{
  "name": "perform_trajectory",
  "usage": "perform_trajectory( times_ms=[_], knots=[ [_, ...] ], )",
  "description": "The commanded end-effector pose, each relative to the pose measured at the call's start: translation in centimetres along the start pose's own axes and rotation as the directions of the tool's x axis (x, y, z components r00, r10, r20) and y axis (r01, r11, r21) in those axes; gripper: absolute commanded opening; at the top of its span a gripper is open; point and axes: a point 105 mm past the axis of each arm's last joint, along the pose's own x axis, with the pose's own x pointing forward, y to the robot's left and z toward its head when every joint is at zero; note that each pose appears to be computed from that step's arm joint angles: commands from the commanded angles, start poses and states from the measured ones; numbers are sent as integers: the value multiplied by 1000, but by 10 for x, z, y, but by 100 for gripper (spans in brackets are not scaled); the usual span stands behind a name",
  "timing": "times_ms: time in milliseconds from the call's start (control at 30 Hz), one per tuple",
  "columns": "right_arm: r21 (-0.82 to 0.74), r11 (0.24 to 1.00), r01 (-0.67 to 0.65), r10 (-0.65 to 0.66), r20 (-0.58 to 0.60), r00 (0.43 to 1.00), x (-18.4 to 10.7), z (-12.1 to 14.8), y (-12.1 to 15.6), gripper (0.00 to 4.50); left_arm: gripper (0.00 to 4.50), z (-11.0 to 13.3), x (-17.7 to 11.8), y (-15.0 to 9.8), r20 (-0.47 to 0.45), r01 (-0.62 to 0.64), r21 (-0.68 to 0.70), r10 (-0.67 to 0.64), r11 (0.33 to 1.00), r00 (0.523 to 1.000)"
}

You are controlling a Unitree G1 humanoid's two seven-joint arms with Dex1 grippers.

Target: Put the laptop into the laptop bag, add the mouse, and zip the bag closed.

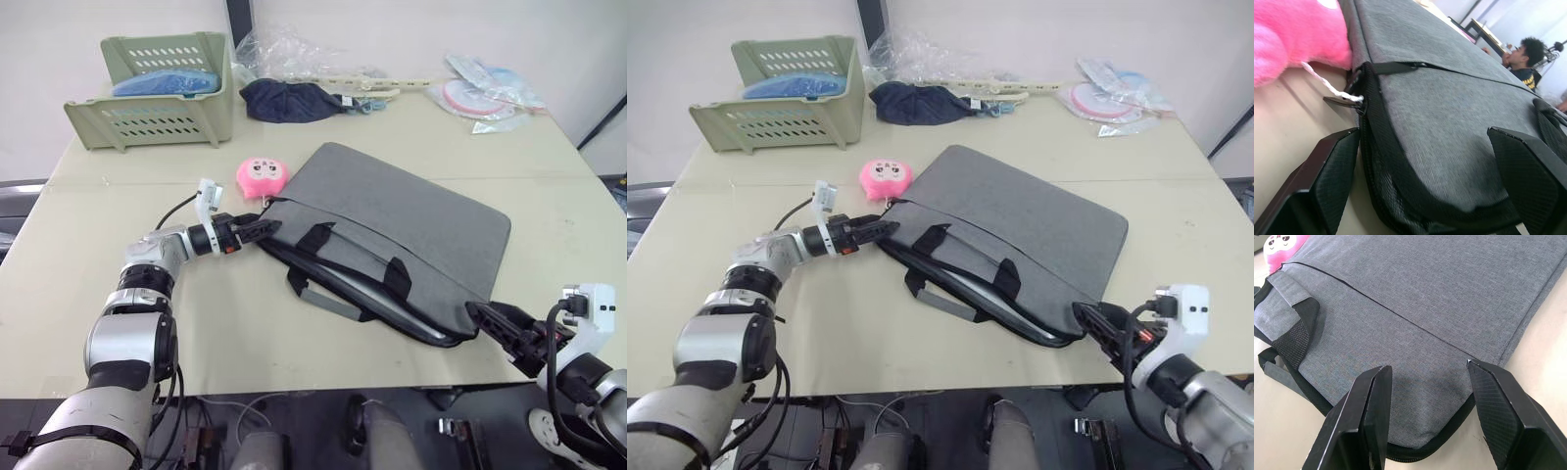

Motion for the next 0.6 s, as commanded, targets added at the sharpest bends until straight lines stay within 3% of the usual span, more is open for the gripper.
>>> perform_trajectory(
  times_ms=[33,100,233,367,400,600],
  knots=[
    [-18,1000,-1,1,24,1000,-2,3,2,279,424,-10,-1,7,-35,-53,-33,52,998,998],
    [-17,1000,-3,4,24,1000,-1,3,3,282,379,-12,0,7,-46,-53,-33,51,998,998],
    [-13,1000,-1,2,23,1000,2,1,3,282,192,-13,0,7,-50,-62,-51,59,997,997],
    [-11,1000,1,0,23,1000,4,0,4,282,33,-17,-1,8,-67,-66,-61,62,996,996],
    [-11,1000,2,-2,23,1000,5,0,3,282,9,-19,-1,8,-71,-66,-62,62,996,996],
    [10,1000,29,-29,3,1000,3,-7,-2,282,9,-21,-1,9,-73,-66,-69,61,995,995]
  ],
)
